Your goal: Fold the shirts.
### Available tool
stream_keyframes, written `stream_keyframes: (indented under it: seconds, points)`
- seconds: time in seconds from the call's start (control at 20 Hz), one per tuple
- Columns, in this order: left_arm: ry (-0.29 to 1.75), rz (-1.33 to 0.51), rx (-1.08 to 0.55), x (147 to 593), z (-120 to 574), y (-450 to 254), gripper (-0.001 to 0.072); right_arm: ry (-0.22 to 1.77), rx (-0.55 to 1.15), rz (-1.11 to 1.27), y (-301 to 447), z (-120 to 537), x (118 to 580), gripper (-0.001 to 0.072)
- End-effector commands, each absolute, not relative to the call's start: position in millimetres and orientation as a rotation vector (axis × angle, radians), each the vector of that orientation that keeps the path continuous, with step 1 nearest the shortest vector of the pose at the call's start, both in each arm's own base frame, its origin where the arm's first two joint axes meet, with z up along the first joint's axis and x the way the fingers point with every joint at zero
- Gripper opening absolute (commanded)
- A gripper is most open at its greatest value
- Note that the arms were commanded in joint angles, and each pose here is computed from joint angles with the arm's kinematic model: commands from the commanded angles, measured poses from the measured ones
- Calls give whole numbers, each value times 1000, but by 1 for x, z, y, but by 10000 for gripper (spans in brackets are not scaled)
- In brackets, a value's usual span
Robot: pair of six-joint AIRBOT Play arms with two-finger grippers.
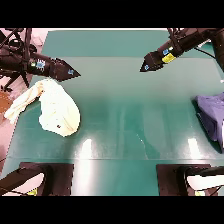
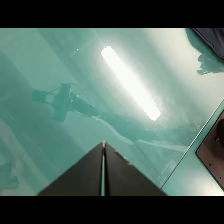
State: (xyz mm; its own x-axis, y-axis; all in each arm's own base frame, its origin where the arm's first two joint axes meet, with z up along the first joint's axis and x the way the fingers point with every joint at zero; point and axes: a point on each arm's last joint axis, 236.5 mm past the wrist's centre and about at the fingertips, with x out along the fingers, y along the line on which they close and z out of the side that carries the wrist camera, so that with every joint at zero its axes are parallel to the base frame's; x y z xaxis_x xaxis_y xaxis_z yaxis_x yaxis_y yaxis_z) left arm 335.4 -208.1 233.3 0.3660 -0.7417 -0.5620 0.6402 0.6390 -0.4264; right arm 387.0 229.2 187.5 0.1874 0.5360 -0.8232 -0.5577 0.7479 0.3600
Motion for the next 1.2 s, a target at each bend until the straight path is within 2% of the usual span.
stream_keyframes:
  seconds: [0.0,0.75,1.05,1.1,1.15]
  points:
    - [797,-892,-143,335,234,-208,24,1147,-22,770,229,188,387,21]
    - [795,-895,-148,335,235,-209,23,1094,2,747,227,193,401,21]
    - [701,-981,-295,334,270,-231,23,1154,-11,764,229,188,387,23]
    - [687,-973,-304,337,273,-231,24,1164,12,748,230,188,386,74]
    - [684,-971,-304,338,273,-231,24,1191,76,708,231,185,388,363]
